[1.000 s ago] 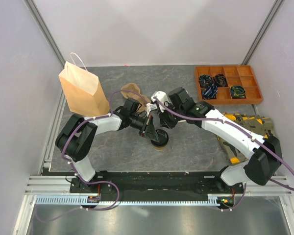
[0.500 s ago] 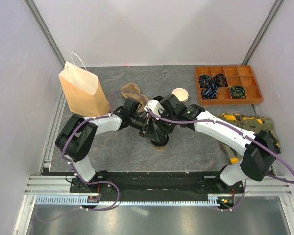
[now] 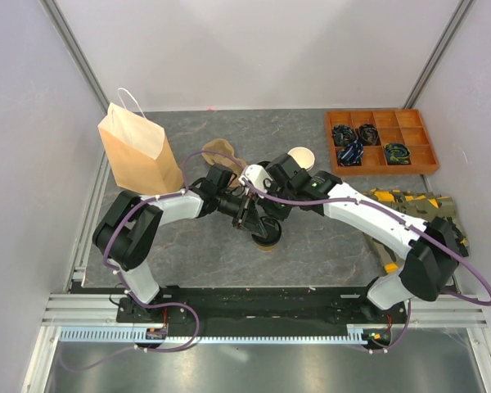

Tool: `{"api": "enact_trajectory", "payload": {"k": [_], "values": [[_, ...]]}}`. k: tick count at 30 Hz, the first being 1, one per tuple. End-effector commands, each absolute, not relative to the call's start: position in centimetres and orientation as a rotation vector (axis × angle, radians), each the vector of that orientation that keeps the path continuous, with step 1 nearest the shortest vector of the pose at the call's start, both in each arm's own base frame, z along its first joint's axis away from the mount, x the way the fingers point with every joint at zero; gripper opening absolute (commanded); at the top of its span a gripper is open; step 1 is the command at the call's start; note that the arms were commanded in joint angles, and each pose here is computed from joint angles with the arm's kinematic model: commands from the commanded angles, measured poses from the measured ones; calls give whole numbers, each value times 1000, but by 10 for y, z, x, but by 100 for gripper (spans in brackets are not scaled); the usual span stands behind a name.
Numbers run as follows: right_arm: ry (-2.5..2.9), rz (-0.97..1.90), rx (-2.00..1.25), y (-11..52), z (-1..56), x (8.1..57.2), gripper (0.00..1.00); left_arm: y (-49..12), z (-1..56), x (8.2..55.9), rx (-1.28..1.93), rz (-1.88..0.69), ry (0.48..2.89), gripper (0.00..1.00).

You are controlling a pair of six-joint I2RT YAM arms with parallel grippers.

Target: Pack the takeout coffee

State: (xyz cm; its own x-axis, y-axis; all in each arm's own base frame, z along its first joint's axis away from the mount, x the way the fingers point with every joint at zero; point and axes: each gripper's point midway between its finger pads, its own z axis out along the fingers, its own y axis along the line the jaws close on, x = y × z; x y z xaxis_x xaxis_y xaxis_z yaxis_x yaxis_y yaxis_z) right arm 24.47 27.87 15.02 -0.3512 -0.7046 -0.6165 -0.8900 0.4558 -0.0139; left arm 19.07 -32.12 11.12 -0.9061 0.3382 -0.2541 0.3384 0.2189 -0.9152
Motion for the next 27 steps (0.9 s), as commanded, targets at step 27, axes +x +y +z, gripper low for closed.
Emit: {"api": "enact_trajectory", "payload": {"k": [27], "values": [[2158,692,-1248,283,170,229,10,-321,112,204,683,-1731,2402,2]]}}
